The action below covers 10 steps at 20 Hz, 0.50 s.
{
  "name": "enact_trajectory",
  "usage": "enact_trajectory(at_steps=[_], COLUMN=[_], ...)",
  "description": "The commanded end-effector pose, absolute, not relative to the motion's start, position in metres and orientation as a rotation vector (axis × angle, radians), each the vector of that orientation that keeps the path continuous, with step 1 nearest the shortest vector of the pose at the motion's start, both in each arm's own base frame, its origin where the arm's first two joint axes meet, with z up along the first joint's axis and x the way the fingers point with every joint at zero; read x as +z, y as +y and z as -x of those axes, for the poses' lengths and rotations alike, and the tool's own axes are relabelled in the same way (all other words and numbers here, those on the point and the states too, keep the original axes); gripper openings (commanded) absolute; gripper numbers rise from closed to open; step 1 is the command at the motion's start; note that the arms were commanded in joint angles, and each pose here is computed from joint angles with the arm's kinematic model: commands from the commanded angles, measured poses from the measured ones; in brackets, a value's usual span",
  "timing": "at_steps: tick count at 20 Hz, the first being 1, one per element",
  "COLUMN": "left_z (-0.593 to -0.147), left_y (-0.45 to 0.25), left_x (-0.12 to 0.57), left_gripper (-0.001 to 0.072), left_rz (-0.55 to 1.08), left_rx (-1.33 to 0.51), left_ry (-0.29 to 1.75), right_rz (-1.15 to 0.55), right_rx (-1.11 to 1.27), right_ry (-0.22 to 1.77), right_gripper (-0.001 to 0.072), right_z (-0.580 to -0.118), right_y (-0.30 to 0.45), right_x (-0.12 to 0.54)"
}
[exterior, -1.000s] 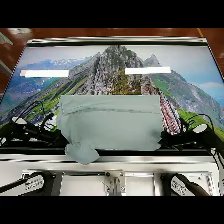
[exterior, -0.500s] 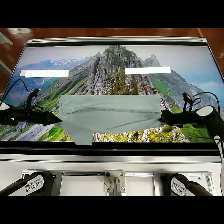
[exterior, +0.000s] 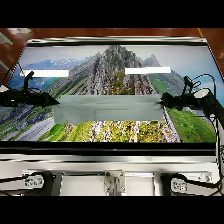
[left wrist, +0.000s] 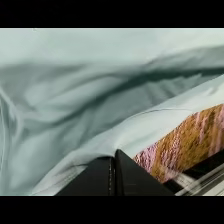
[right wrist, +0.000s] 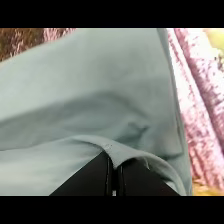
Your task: Fold the shirts.
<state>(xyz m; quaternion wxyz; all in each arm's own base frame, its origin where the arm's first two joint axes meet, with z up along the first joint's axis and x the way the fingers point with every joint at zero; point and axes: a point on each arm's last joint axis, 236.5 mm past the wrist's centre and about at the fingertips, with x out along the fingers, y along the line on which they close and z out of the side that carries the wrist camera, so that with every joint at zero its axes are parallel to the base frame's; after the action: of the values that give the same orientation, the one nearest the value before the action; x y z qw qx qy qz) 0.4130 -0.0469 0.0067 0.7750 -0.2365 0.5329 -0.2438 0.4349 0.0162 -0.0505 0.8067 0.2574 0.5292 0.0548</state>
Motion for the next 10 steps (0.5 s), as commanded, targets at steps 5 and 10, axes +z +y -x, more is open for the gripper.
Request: enact_trajectory(at_steps=[5,10], left_z=[-0.48,-0.472], left_y=[-0.046,-0.051], left_x=[-0.007,-0.034], left_gripper=[0.0039,0.0043], left_rz=[0.649,0.691], left_rx=[-0.554,-0.575], left_ry=[1.091,1.168], right_rz=[-0.523,-0.487], right_rx=[0.104,0.078], right_ry=[1.112,1.04], right_gripper=[0.0074,0.0103], right_z=[-0.464,-0.481], right_y=[0.017,0.015], right_x=[-0.086,-0.084])
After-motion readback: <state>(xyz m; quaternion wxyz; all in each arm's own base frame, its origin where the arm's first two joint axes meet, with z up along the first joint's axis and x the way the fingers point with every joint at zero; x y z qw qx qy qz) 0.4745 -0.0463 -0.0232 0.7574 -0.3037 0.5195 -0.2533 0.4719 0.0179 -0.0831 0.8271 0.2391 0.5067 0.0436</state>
